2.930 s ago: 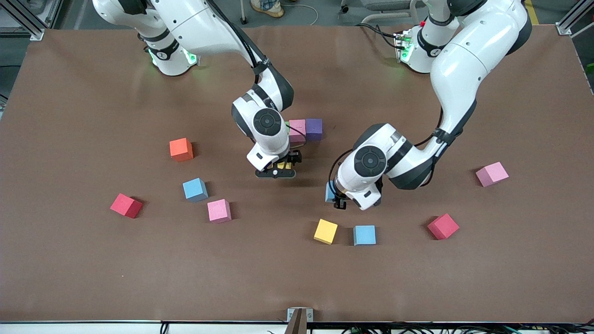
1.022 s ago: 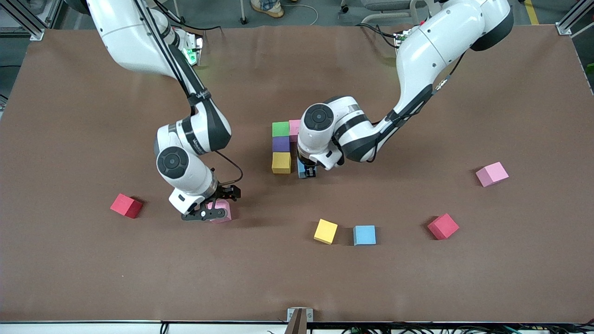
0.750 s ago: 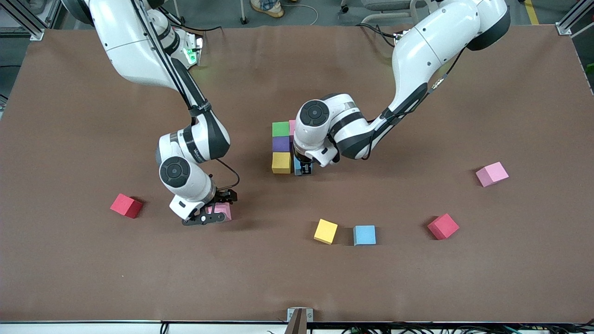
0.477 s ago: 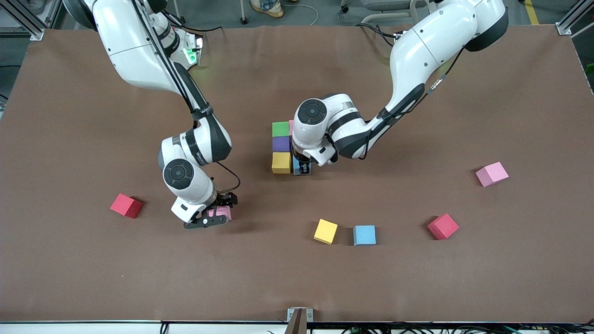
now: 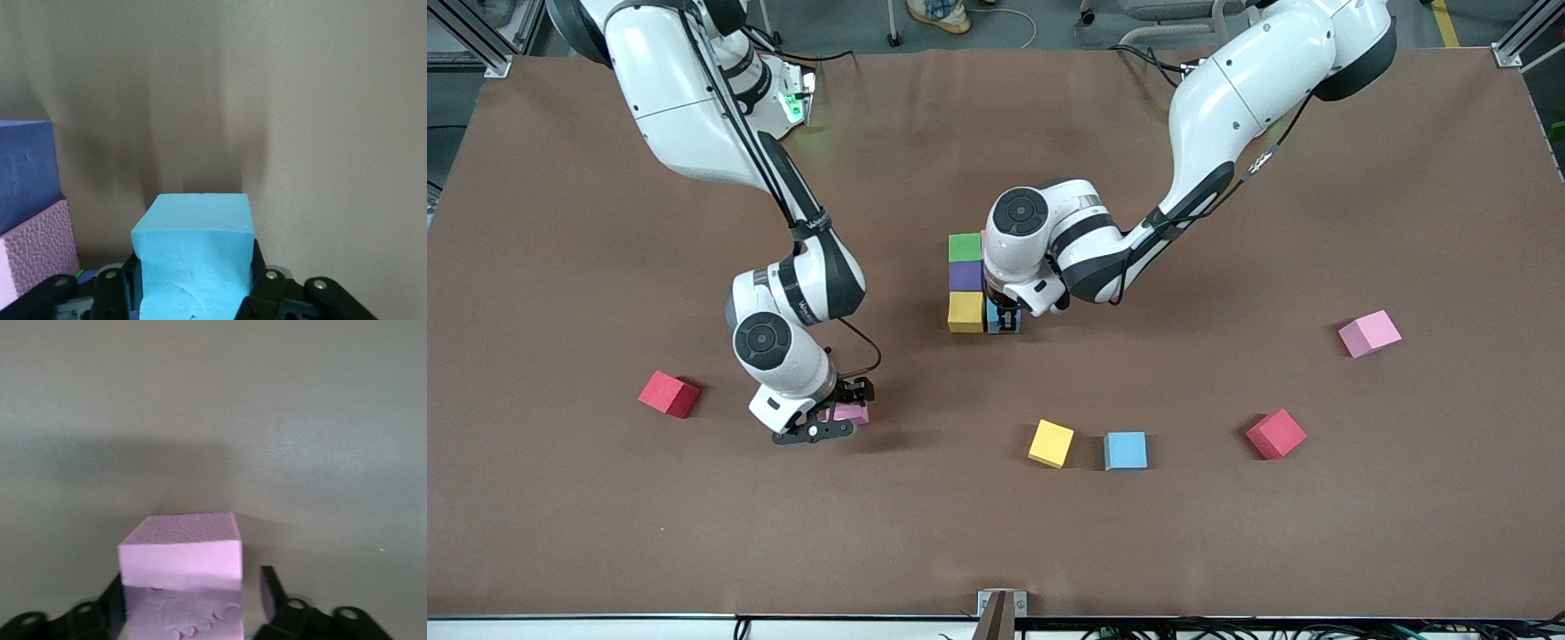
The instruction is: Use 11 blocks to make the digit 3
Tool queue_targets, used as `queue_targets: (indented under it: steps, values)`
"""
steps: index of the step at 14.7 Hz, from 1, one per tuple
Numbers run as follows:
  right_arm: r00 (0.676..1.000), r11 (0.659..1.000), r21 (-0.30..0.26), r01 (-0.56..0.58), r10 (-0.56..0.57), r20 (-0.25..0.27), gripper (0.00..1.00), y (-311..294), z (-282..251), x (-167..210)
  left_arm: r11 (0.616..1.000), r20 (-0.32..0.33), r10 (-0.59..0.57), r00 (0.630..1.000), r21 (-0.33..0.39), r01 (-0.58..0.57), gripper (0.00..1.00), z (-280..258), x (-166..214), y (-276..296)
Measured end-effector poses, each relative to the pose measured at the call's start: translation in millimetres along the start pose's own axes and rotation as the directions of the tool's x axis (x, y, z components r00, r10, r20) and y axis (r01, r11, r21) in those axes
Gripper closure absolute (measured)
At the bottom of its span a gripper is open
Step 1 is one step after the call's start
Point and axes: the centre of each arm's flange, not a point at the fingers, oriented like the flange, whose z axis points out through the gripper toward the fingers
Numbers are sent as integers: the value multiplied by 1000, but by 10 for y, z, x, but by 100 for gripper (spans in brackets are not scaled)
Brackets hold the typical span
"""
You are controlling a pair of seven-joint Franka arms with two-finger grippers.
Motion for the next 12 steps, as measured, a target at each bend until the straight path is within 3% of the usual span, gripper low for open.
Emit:
queue_targets:
  steps: [2, 7, 12]
  values:
    - [1000, 1000, 2, -4, 4, -3, 43, 14, -19, 13, 1000, -2, 5, 1000, 4, -5, 41, 38, -18, -31]
    - [1000, 1000, 3, -11, 11, -4, 50, 8, -30, 20, 1000, -3, 6, 1000, 10, -6, 41, 78, -24, -49]
    - [991, 991, 13, -133, 133, -4, 50, -76, -41, 11, 1000, -3, 6, 1000, 11, -6, 41, 92, -19, -47]
